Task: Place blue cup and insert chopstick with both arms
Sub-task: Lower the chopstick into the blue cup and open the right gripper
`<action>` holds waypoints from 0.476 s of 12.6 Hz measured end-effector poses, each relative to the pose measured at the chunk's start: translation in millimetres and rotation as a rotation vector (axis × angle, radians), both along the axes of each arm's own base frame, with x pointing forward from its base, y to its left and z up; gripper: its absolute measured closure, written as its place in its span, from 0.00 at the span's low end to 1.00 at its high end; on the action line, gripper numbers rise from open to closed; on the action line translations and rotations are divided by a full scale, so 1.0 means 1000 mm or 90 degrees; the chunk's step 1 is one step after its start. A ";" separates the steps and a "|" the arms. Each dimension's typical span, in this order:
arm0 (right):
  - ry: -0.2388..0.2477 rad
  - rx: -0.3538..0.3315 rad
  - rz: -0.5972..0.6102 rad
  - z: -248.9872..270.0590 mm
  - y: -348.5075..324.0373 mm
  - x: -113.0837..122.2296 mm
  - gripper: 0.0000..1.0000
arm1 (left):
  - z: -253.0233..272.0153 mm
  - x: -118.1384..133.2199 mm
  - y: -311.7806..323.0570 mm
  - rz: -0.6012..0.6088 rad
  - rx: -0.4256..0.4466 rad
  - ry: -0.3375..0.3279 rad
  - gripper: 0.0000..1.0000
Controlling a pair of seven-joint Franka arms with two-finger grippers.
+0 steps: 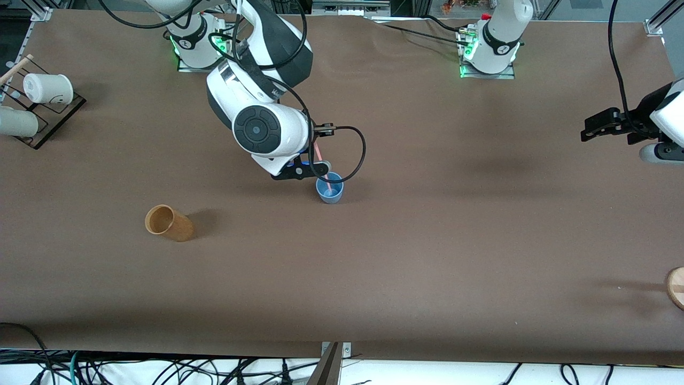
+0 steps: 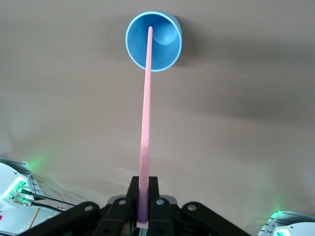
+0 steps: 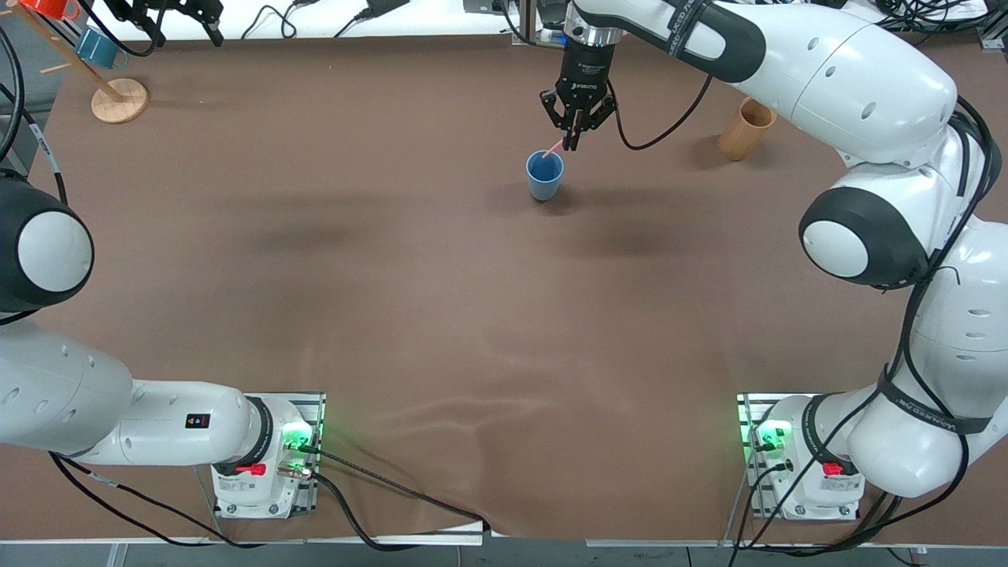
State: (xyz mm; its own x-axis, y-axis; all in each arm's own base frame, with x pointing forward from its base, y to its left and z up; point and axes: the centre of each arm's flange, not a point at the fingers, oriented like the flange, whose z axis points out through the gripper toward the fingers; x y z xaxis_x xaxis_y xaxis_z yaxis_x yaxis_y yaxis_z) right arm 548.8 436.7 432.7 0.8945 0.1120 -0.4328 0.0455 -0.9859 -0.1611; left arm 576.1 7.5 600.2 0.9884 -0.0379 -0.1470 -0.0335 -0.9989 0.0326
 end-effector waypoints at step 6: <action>0.013 -0.010 -0.005 -0.019 0.000 0.004 0.91 | 0.000 0.000 0.000 0.000 0.000 0.000 0.00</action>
State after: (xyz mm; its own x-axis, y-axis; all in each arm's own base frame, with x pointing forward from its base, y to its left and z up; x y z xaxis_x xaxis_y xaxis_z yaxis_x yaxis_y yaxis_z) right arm 552.7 436.2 413.9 0.8861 0.0974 -0.4531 0.0339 -0.9887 -0.1462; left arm 576.1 7.4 600.2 0.9884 -0.0380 -0.1471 -0.0335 -0.9989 0.0327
